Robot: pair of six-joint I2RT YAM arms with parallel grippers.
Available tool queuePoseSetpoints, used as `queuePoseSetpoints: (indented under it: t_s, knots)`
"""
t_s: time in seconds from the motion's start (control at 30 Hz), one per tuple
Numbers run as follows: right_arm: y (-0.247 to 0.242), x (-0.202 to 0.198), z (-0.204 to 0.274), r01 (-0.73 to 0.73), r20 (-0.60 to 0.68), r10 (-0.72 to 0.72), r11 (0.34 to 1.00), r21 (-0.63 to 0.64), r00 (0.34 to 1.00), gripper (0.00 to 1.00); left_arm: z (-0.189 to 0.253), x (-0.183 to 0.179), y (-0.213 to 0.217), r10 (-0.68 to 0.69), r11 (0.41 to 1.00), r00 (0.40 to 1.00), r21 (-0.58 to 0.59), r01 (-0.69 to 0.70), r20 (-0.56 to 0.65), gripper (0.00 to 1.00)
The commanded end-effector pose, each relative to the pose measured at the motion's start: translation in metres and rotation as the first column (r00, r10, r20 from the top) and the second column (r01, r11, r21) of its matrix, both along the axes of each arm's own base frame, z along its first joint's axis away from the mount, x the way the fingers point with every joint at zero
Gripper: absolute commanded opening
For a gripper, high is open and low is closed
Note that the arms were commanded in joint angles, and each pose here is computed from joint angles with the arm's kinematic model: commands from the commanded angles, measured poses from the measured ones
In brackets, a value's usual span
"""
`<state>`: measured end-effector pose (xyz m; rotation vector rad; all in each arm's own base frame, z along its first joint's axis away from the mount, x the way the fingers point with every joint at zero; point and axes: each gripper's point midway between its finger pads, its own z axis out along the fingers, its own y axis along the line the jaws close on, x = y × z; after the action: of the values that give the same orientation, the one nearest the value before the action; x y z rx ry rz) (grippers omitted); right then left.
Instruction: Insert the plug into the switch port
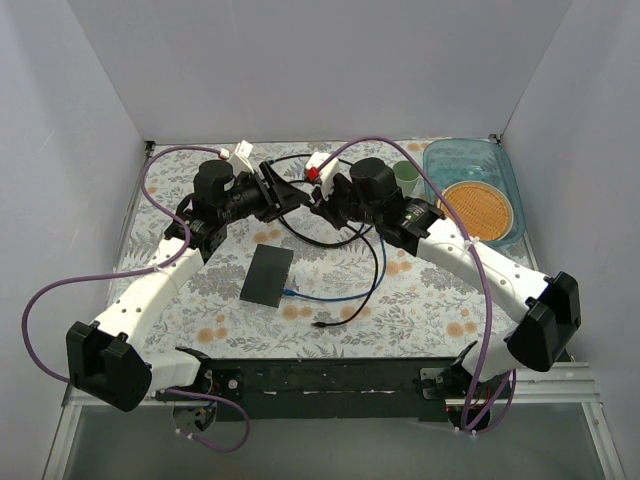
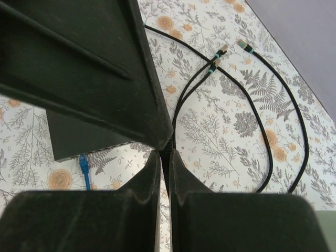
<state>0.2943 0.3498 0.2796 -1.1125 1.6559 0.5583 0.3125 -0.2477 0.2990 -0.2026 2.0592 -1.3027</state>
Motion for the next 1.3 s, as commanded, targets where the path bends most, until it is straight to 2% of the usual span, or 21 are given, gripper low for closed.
queuePoseSetpoints:
  t_s: [0.0, 0.03, 0.13, 0.37, 0.57, 0.7, 0.93, 1.13, 1.27]
  knots:
    - [-0.003, 0.010, 0.002, 0.045, 0.027, -0.045, 0.999, 0.022, 0.999, 0.01, 0.010, -0.012, -0.008, -0.067, 0.997, 0.998, -0.029, 0.067, 0.017, 0.66]
    - [-0.004, 0.010, 0.000, 0.045, 0.024, -0.045, 0.999, 0.018, 0.999, 0.01, 0.010, -0.009, -0.007, -0.053, 0.998, 0.998, -0.026, 0.053, 0.014, 0.74]
    - [-0.007, 0.009, -0.004, 0.049, 0.020, -0.049, 0.999, 0.010, 0.999, 0.01, 0.008, -0.002, 0.001, -0.019, 1.000, 1.000, -0.005, 0.019, 0.002, 0.77]
    - [-0.014, 0.006, -0.025, 0.047, -0.014, -0.047, 0.998, -0.032, 0.999, 0.01, -0.020, 0.023, 0.048, 0.094, 0.993, 0.995, 0.078, -0.091, -0.040, 0.79]
    - [-0.012, 0.000, -0.050, 0.017, -0.066, -0.021, 0.997, -0.070, 0.998, 0.01, -0.069, 0.037, 0.096, 0.222, 0.949, 0.969, 0.250, -0.191, -0.104, 0.80]
    - [-0.008, -0.007, -0.075, -0.020, -0.134, 0.008, 0.996, -0.091, 0.991, 0.01, -0.105, 0.034, 0.111, 0.270, 0.919, 0.947, 0.341, -0.199, -0.173, 0.80]
    - [0.001, -0.019, -0.128, -0.065, -0.284, 0.030, 0.991, -0.117, 0.958, 0.01, -0.172, 0.015, 0.123, 0.318, 0.891, 0.901, 0.417, -0.179, -0.294, 0.76]
    - [0.011, -0.029, -0.170, -0.096, -0.368, 0.025, 0.980, -0.177, 0.929, 0.01, -0.211, 0.002, 0.144, 0.422, 0.829, 0.840, 0.520, -0.206, -0.340, 0.73]
    - [0.019, -0.038, -0.186, -0.127, -0.399, 0.038, 0.971, -0.201, 0.916, 0.01, -0.228, -0.007, 0.150, 0.439, 0.810, 0.828, 0.553, -0.197, -0.349, 0.70]
